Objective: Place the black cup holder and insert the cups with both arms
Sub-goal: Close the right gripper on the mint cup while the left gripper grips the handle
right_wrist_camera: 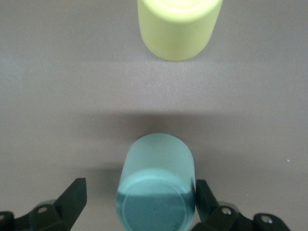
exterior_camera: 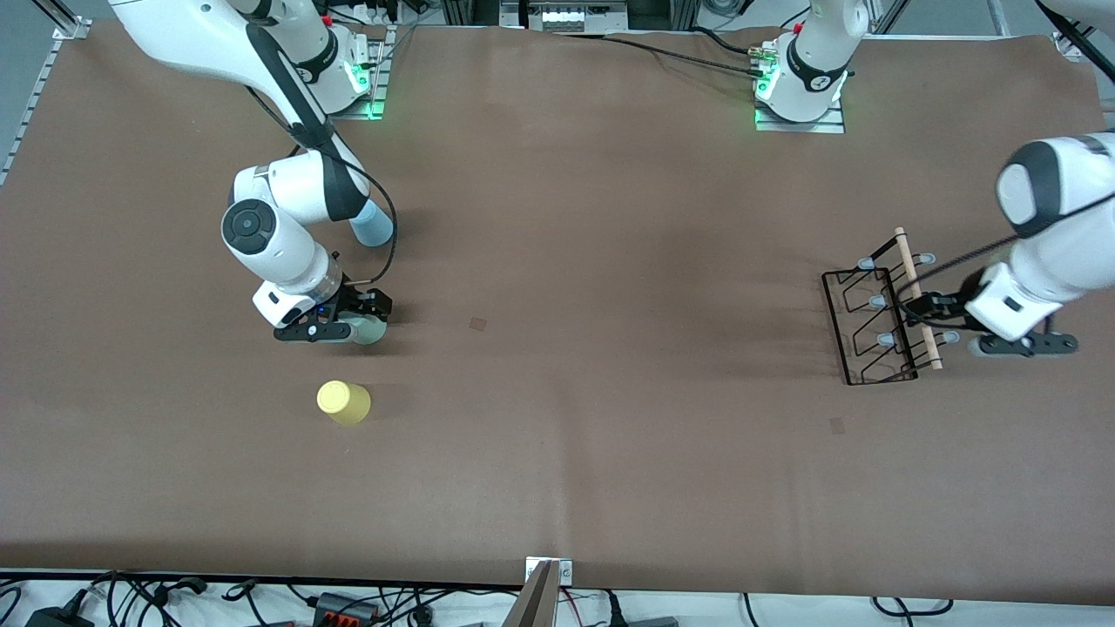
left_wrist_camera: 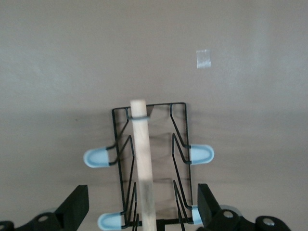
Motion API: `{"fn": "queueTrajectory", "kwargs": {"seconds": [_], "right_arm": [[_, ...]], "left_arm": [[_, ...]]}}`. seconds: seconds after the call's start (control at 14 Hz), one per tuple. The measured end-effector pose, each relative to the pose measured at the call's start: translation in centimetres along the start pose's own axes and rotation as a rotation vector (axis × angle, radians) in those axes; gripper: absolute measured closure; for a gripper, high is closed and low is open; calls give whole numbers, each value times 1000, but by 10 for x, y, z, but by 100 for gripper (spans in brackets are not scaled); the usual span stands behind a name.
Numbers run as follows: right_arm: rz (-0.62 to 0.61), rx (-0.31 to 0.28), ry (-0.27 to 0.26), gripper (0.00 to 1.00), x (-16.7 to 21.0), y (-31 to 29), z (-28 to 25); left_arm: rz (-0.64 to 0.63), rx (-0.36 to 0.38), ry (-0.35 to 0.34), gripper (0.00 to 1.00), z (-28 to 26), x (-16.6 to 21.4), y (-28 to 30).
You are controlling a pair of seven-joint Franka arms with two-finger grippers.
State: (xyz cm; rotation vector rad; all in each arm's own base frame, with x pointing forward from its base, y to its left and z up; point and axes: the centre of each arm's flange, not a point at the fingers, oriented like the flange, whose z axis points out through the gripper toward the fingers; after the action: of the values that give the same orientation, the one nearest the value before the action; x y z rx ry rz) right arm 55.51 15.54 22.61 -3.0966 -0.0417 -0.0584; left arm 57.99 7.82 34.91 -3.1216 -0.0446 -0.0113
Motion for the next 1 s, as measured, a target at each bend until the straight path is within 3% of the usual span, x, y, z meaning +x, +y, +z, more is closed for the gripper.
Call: {"fn": "queueTrajectory", "kwargs": {"seconds": [0.21,0.29,0.5,0.71,0.93,1.0], "right_arm": [[2,-2,-4,0,-2,2,3],[2,-2,-4,0,-2,2,3],[3,-2,-3,0,-2,2,3],[5,-2,0,33,-1,3,1],[5,-1,3,33,-1,3,0],[4,-1,6,33,0,3,-1]], "left_arm": [[2,2,9,4,9,-23,3],[1,2,10,10,8,-26,3],[0,2,6,41,9,-30,3],[-8,1,-7,47,14,-34,-1],[-9,0,-13,51,17,-36,-2],[-9,0,-13,58,17,-36,-2]]}}
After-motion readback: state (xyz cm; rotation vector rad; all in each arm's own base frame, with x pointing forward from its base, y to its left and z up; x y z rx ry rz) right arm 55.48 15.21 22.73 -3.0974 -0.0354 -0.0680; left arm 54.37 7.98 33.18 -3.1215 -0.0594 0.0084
